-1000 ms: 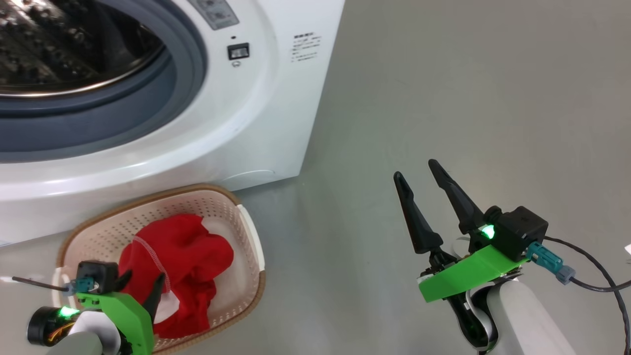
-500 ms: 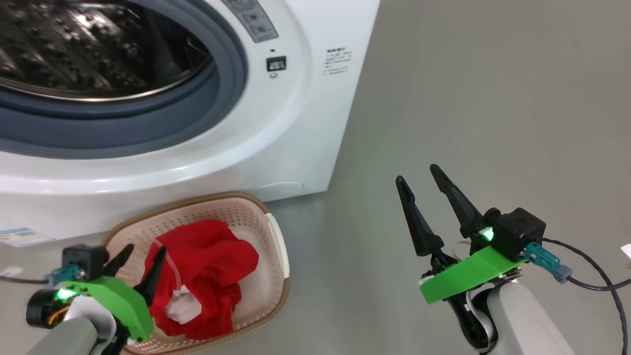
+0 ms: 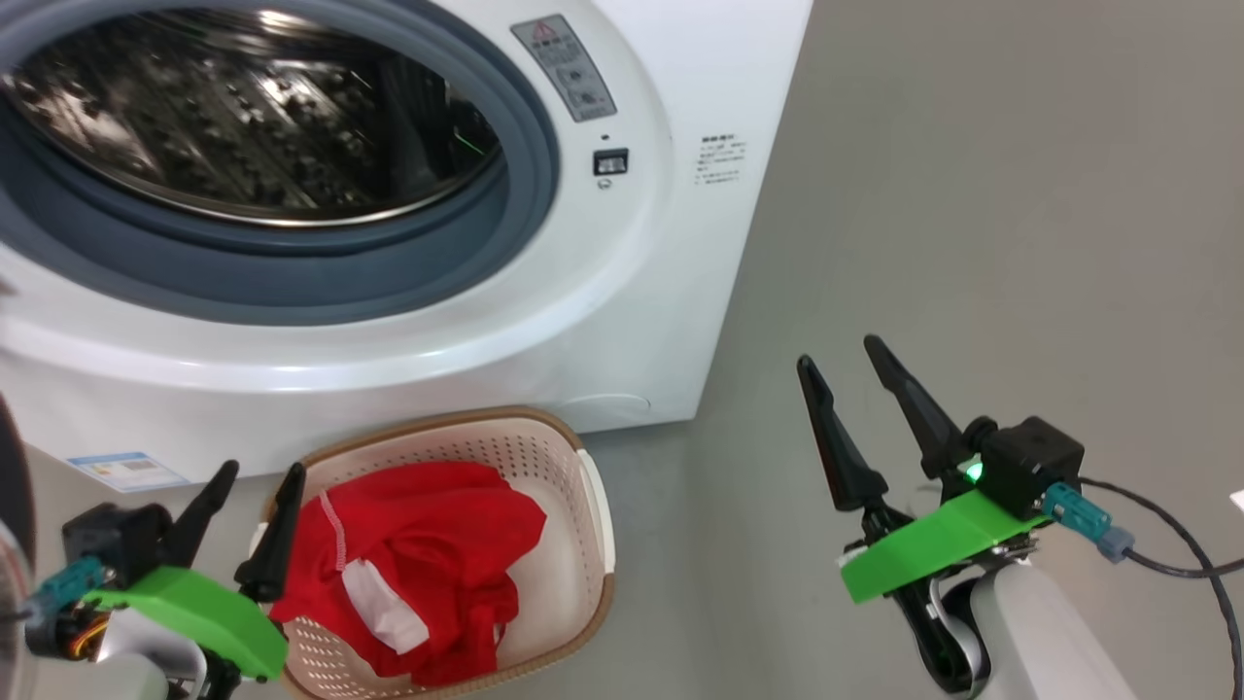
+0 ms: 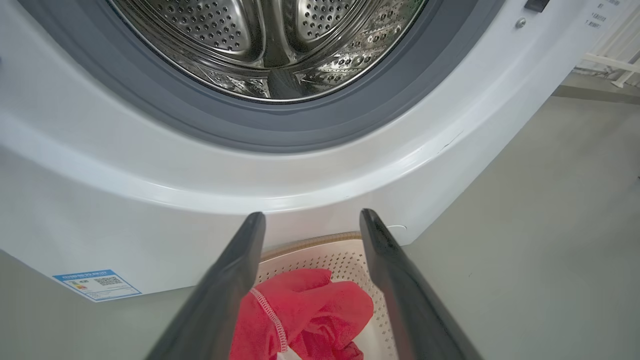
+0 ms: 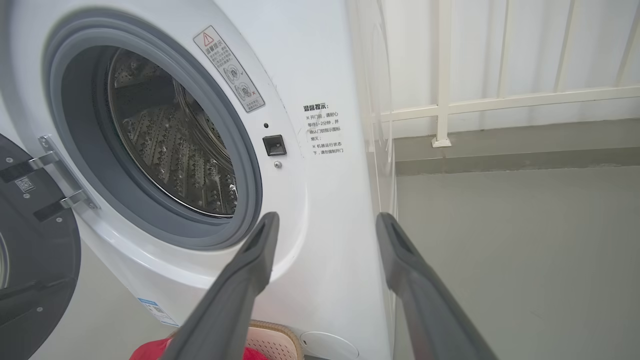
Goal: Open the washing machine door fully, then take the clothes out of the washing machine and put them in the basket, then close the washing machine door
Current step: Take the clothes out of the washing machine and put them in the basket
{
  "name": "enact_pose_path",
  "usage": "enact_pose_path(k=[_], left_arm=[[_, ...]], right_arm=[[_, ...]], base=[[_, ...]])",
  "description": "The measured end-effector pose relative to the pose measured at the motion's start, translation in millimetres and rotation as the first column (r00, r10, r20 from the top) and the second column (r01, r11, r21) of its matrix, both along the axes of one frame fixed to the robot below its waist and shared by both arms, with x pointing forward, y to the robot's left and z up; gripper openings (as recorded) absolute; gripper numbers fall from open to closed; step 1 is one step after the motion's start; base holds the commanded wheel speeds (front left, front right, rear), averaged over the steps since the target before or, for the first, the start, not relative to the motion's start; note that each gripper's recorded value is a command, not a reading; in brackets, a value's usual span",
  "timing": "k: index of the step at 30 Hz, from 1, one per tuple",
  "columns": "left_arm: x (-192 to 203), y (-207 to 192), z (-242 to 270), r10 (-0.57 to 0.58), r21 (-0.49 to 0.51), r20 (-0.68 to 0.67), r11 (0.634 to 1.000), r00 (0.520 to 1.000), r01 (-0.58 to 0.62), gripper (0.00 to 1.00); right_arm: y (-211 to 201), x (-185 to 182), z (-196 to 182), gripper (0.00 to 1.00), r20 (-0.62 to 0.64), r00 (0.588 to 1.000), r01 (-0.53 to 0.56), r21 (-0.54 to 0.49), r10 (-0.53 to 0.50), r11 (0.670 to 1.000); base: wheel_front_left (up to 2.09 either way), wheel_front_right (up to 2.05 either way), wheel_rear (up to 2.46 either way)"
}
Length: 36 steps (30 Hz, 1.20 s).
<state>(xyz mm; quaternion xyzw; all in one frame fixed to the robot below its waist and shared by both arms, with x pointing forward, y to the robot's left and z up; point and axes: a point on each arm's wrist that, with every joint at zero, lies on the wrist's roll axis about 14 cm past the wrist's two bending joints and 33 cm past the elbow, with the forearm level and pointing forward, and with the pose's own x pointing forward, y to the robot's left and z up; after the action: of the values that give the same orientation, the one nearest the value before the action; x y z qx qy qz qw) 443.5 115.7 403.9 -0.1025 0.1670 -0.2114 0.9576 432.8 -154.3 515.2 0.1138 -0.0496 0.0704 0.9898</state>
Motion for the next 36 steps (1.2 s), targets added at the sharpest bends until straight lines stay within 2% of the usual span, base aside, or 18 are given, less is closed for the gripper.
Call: enact_pose_path(k=[8, 18, 25, 36], left_arm=[[-10.7, 20.6, 44.7, 0.099, -0.037, 0.135, 0.995, 0.986, -0.095, 1.00], [-28.4, 48.8, 97.2, 0.228, -0.099, 0.272, 0.973, 0.935, -0.209, 1.00], [-40.0, 64.0, 109.6, 0.304, -0.129, 0.294, 0.952, 0.906, -0.277, 1.00], [-43.2, 73.3, 114.3, 0.343, -0.141, 0.305, 0.939, 0.889, -0.314, 1.00]], right_arm=[[7.4, -8.1, 8.3, 1.00, 0.019, 1.000, -0.020, -0.003, 0.020, 1.000], [6.4, -13.6, 20.1, 1.00, 0.050, 0.998, -0.029, -0.020, 0.030, 0.999], [5.5, -15.4, 23.3, 1.00, 0.059, 0.998, -0.031, -0.020, 0.032, 0.999], [4.0, -17.9, 23.8, 1.00, 0.060, 0.998, -0.030, -0.025, 0.032, 0.999]], base=[[0.00, 0.00, 0.00], [0.00, 0.00, 0.00], [0.00, 0.00, 0.00], [0.00, 0.00, 0.00]])
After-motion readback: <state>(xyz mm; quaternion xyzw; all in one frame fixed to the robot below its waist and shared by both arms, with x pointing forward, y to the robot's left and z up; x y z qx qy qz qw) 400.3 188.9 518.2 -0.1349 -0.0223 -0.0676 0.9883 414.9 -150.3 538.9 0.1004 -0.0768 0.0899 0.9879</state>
